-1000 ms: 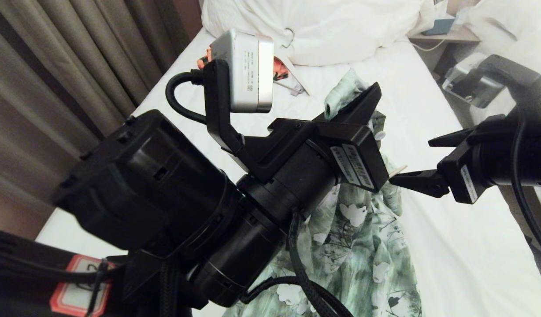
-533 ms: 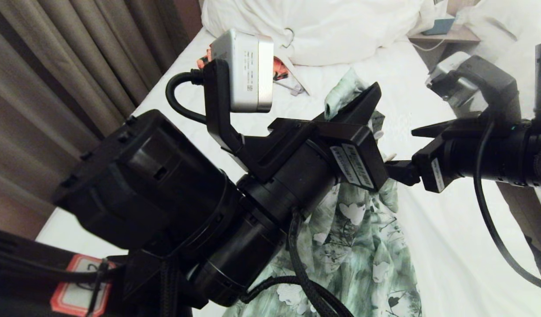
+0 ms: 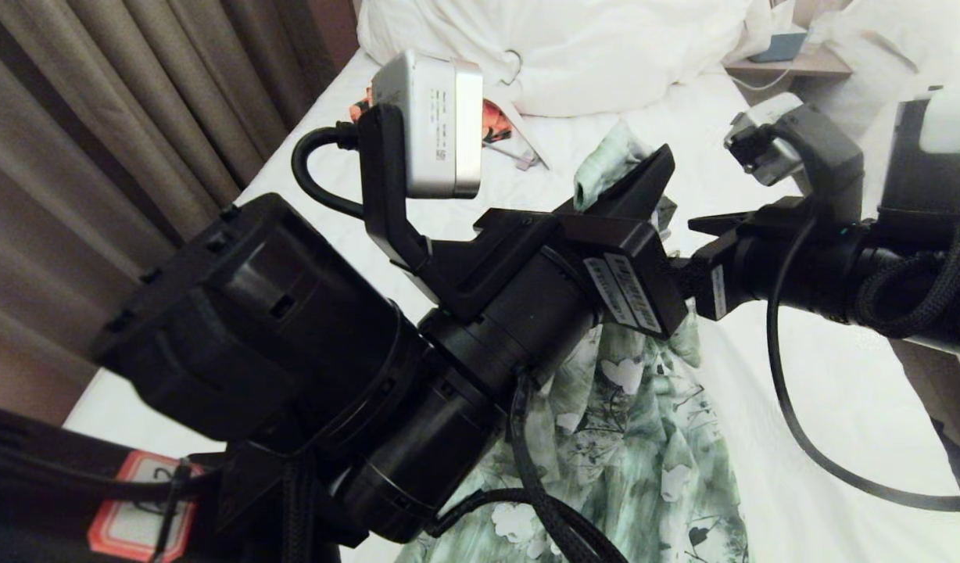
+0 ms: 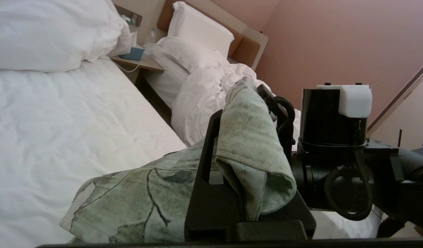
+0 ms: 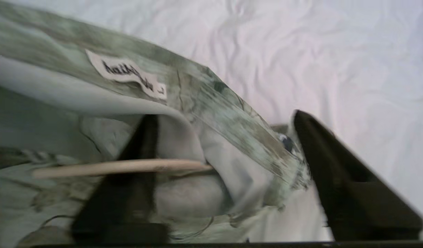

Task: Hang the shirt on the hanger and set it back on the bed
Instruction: Take the clothes hanger out of the clothes

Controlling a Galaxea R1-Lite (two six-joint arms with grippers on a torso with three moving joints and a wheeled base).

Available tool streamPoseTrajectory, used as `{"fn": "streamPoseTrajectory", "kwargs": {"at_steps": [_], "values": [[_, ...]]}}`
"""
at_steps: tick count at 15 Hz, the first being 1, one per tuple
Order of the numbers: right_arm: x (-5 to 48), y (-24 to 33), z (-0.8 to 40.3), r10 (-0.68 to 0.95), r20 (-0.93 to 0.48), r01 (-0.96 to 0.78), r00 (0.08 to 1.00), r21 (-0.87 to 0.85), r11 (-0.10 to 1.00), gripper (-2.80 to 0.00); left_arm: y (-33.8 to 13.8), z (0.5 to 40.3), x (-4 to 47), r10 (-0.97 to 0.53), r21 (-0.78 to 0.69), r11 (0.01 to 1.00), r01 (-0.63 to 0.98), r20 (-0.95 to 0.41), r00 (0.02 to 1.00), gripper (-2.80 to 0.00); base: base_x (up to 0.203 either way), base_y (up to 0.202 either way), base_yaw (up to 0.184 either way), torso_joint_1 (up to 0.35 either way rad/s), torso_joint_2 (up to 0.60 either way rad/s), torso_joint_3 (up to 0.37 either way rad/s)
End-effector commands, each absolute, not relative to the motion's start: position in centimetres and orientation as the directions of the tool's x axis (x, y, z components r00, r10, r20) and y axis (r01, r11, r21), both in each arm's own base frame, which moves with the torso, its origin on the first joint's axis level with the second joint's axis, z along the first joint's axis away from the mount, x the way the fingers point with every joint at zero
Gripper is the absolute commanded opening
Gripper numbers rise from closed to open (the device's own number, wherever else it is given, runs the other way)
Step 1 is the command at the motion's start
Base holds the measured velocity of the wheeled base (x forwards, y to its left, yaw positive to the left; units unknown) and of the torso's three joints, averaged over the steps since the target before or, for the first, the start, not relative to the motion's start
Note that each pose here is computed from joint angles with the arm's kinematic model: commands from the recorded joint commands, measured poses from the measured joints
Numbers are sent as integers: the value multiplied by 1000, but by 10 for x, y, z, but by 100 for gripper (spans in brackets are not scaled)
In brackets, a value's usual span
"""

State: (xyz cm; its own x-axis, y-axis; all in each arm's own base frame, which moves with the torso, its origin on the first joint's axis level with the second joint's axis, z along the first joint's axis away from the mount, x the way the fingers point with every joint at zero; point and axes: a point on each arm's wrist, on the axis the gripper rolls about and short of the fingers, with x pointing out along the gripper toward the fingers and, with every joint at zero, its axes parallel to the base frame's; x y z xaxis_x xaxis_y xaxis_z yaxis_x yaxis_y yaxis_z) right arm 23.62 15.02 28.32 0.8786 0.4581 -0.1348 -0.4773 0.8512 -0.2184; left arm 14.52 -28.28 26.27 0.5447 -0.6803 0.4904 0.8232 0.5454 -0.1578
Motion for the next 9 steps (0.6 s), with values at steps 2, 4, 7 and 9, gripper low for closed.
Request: {"fn": "streamPoseTrajectory", "kwargs": {"at_steps": [2,4,7,9], "values": [[239,154,280,465,-136,-484,875,-214,848,-280,-282,265,145,-674,-160,544,823,500,543,-280,0,0,0,0,0,0],[238,153,282,465,-129,-483,876,-212,850,-280,-282,265,145,-674,-160,544,823,500,543,-280,0,0,0,0,0,0],[230,146,291,463,-97,-473,881,-210,856,-280,-281,264,147,-670,-159,551,819,500,548,-280,0,0,0,0,0,0],[224,138,299,454,-72,-459,888,-209,864,-280,-275,265,160,-650,-156,581,799,502,570,-280,0,0,0,0,0,0]]}}
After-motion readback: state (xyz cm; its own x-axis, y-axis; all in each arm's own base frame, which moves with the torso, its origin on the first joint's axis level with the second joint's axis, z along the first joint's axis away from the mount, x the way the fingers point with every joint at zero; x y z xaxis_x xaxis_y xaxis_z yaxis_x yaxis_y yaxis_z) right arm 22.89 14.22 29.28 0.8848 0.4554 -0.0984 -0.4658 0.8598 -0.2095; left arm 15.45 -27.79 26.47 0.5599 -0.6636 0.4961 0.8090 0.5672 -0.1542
